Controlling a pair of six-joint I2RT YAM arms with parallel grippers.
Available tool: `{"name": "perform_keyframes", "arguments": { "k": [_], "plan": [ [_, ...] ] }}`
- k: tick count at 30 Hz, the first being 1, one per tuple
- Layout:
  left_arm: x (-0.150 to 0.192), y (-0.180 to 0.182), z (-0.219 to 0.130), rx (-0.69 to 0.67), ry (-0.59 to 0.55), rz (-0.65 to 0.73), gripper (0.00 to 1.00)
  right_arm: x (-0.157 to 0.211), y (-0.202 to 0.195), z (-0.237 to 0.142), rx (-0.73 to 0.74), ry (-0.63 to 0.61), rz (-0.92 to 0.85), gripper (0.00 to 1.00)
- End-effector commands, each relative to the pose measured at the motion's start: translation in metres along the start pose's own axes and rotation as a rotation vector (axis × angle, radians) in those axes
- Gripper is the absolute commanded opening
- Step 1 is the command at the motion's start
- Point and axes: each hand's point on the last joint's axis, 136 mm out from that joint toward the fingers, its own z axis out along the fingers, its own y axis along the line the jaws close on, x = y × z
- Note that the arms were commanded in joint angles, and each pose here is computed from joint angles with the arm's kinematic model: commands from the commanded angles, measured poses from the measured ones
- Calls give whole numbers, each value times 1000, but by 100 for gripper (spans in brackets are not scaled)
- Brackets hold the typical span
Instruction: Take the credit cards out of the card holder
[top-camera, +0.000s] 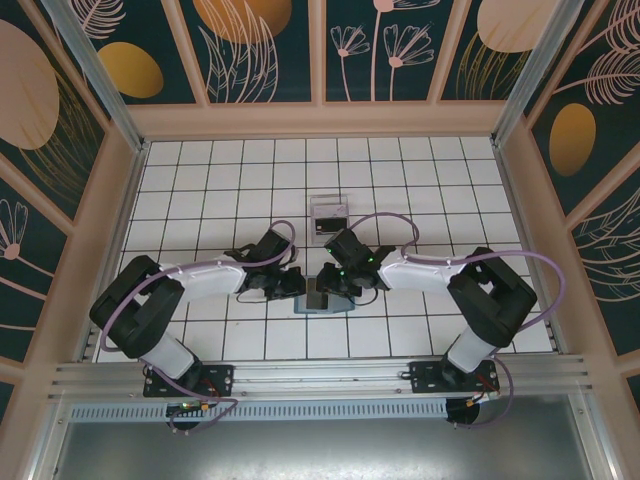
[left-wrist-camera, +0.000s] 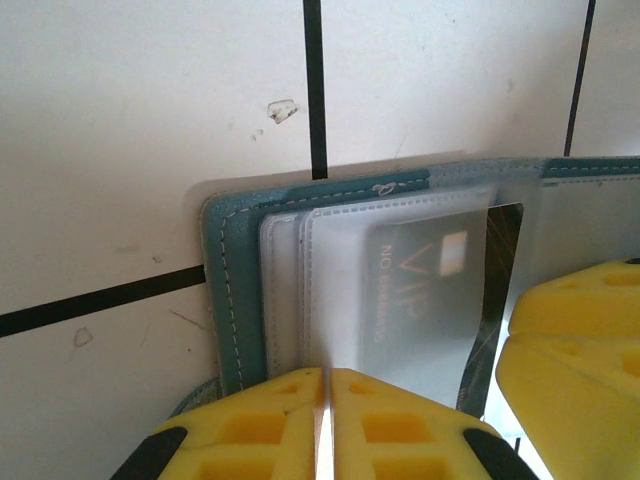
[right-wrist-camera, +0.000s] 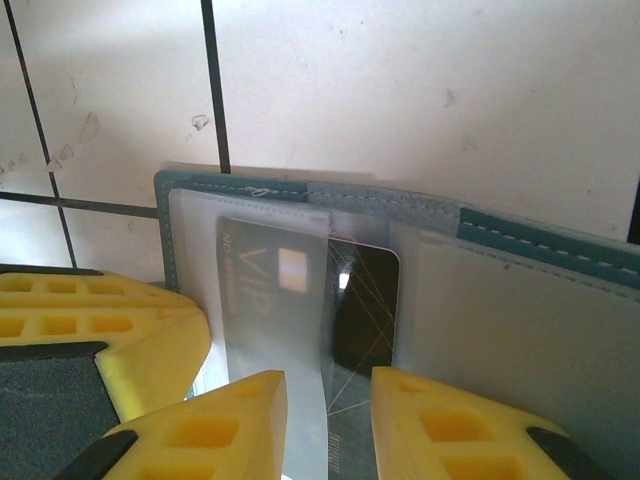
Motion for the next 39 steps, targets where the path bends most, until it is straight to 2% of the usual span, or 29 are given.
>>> {"name": "perform_keyframes", "arguments": {
  "k": [1,14,22,39],
  "plan": [
    [8,23,5,-107,31,5,13,3,-14,-3,45,-8,20,29],
    [11,36,8,-168,46,6,12,4,-19,-2,49,-11,24,30],
    [12,37,8,-177,55,7,12,8,-16,6,-1,6,36,22],
    [19,34,17,-229,93,48,12,13,-2,6,-123,25,32,22]
  ]
}}
